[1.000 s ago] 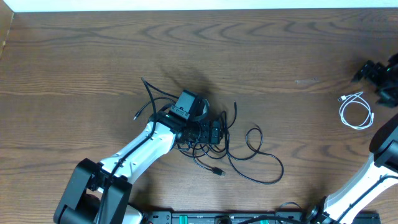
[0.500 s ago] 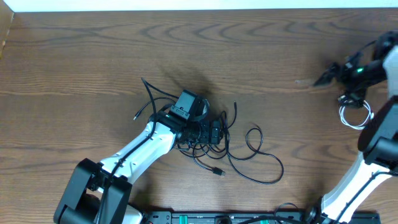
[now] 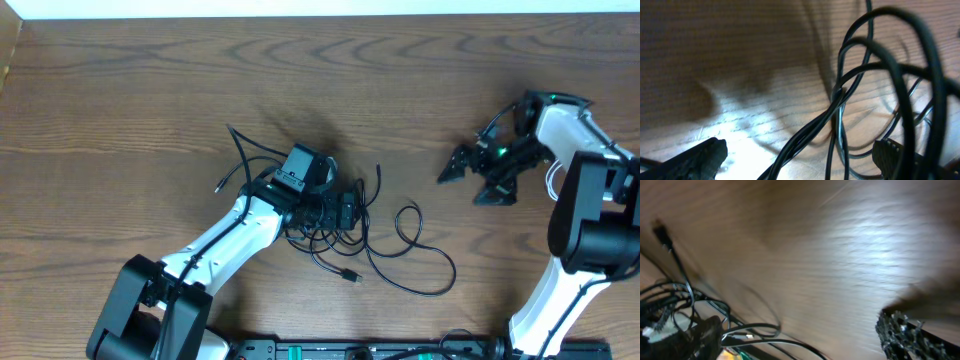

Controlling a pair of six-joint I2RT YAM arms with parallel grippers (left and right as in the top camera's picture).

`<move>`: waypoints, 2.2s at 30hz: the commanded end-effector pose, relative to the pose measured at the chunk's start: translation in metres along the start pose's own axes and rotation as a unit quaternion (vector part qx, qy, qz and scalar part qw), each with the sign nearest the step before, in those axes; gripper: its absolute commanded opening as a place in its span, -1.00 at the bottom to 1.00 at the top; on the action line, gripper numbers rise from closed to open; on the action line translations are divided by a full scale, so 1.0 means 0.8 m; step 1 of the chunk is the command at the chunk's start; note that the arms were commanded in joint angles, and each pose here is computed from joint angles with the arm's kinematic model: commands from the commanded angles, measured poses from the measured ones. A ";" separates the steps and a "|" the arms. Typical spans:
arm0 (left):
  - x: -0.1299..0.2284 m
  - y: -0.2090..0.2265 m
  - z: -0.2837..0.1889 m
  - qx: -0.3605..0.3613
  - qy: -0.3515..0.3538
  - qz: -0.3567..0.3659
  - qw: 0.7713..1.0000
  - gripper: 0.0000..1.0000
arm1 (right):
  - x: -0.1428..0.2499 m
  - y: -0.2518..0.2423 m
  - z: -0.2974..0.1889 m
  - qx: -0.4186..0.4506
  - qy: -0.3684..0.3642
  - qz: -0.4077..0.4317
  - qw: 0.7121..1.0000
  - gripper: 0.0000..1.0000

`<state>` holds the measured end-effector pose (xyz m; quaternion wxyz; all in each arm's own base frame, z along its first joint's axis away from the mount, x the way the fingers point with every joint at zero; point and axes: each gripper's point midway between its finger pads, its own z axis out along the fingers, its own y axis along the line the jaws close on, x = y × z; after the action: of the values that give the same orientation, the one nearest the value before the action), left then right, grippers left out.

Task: Untangle cables
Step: 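Move the right gripper left and grasp black cables beside the left gripper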

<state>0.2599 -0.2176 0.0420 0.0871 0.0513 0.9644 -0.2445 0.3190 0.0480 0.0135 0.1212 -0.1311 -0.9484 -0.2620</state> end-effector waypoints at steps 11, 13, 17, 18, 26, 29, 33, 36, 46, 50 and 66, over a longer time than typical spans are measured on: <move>-0.031 -0.026 -0.117 -0.039 -0.078 -0.003 0.996 0.96 | 0.090 -0.035 0.154 -0.017 0.069 0.038 0.997 0.95; -0.038 -0.037 -0.136 -0.024 -0.108 0.009 0.994 0.96 | 0.090 -0.033 0.160 -0.018 0.064 0.045 0.997 0.96; -0.046 -0.054 -0.166 0.001 -0.152 0.023 0.988 0.93 | 0.089 -0.022 0.171 -0.024 0.056 0.022 0.998 0.96; -0.050 -0.060 -0.174 0.010 -0.167 0.025 0.986 0.01 | 0.091 -0.019 0.174 -0.022 0.057 0.018 0.998 0.96; -0.037 -0.060 -0.136 -0.007 -0.122 0.068 0.990 -0.38 | 0.092 -0.023 0.202 0.028 0.027 0.011 0.999 0.99; -0.032 -0.056 -0.109 -0.020 -0.091 0.090 0.992 -0.37 | 0.097 -0.019 0.210 0.032 0.027 0.010 0.999 0.99; -0.028 -0.043 -0.080 -0.036 -0.059 0.082 0.994 -0.35 | 0.096 -0.020 0.209 0.032 0.026 0.012 0.999 0.99; -0.027 -0.035 -0.062 -0.045 -0.041 0.089 0.994 -0.28 | 0.095 -0.021 0.208 0.031 0.024 0.015 0.999 0.99; -0.038 -0.036 -0.056 -0.046 -0.049 0.090 0.994 -0.85 | 0.094 -0.021 0.208 0.030 0.023 0.014 0.999 0.99; -0.057 -0.065 -0.105 -0.018 -0.107 0.105 0.989 -0.85 | 0.092 -0.018 0.209 0.025 0.020 0.007 0.999 0.99; -0.026 -0.118 -0.378 0.054 -0.415 0.173 0.892 -0.85 | 0.099 0.018 0.201 -0.050 0.037 -0.057 0.996 -0.76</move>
<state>0.2351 -0.1730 0.3273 0.4771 0.1118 0.8219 -0.2905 0.2617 0.2065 -0.0119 0.0921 -0.0274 -0.8646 -0.4932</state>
